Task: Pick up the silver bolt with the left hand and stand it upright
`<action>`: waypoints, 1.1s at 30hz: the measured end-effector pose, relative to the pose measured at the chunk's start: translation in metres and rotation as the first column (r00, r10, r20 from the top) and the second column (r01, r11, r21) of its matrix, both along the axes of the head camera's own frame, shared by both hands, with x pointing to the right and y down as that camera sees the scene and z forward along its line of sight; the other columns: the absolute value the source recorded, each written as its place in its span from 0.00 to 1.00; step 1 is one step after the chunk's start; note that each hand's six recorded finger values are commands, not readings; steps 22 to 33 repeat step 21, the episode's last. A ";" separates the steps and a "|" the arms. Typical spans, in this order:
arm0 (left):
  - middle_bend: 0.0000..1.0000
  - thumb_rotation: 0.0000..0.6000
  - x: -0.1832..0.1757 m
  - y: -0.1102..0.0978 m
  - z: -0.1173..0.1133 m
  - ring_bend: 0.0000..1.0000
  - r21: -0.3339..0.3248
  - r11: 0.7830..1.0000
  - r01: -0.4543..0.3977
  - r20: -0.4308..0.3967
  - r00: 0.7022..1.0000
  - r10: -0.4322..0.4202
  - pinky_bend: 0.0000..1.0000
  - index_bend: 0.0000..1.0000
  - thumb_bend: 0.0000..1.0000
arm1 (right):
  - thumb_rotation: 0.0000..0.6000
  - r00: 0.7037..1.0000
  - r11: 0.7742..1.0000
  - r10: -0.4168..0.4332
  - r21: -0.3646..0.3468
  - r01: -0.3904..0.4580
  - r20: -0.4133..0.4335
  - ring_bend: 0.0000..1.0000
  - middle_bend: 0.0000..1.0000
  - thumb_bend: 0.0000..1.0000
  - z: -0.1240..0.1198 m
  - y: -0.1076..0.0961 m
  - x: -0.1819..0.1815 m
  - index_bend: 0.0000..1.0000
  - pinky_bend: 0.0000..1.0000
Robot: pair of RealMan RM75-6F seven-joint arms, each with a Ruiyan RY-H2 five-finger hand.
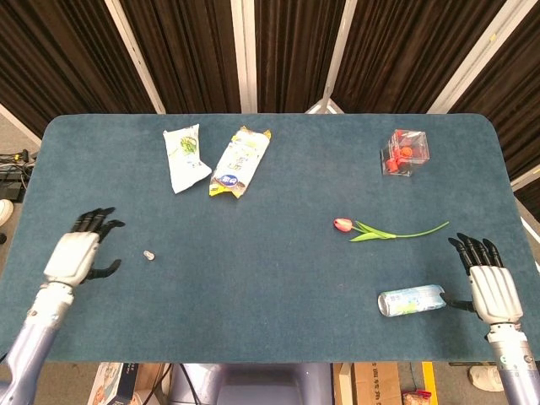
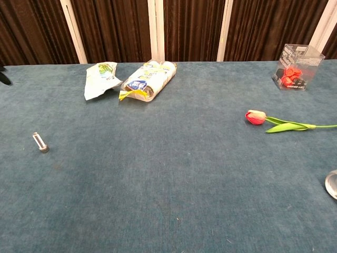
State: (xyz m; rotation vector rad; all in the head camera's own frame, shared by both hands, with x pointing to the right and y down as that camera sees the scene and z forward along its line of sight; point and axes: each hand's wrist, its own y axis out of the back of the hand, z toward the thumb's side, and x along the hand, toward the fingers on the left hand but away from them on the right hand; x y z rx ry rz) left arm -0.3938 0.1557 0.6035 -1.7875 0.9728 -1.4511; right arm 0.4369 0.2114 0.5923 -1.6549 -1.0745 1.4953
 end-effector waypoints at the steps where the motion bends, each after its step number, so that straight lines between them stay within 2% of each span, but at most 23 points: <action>1: 0.02 1.00 -0.006 0.004 -0.007 0.00 0.022 1.000 0.009 0.024 1.000 -0.009 0.00 0.20 0.42 | 1.00 1.000 1.000 -0.003 0.000 0.003 0.000 0.10 0.10 0.10 0.000 0.000 0.000 0.14 0.03; 5: 0.02 1.00 -0.039 0.027 -0.031 0.00 0.074 0.995 0.068 0.108 0.991 -0.076 0.00 0.15 0.42 | 1.00 1.000 1.000 -0.020 -0.005 0.020 -0.003 0.10 0.10 0.10 0.000 0.001 -0.002 0.14 0.03; 14: 0.01 1.00 -0.081 0.059 -0.057 0.00 0.134 0.983 0.123 0.141 0.980 -0.142 0.00 0.10 0.42 | 1.00 0.999 0.999 -0.052 0.001 0.052 -0.012 0.09 0.10 0.10 -0.002 0.001 -0.003 0.14 0.03; 21: 0.01 1.00 -0.086 0.063 -0.061 0.00 0.145 0.982 0.124 0.116 0.983 -0.141 0.00 0.10 0.42 | 1.00 0.998 0.997 -0.061 0.052 0.060 0.008 0.09 0.10 0.10 -0.009 -0.002 -0.005 0.14 0.03; 33: 0.01 1.00 -0.086 0.063 -0.061 0.00 0.145 0.982 0.124 0.116 0.983 -0.141 0.00 0.10 0.42 | 1.00 0.998 0.997 -0.061 0.052 0.060 0.008 0.09 0.10 0.10 -0.009 -0.002 -0.005 0.14 0.03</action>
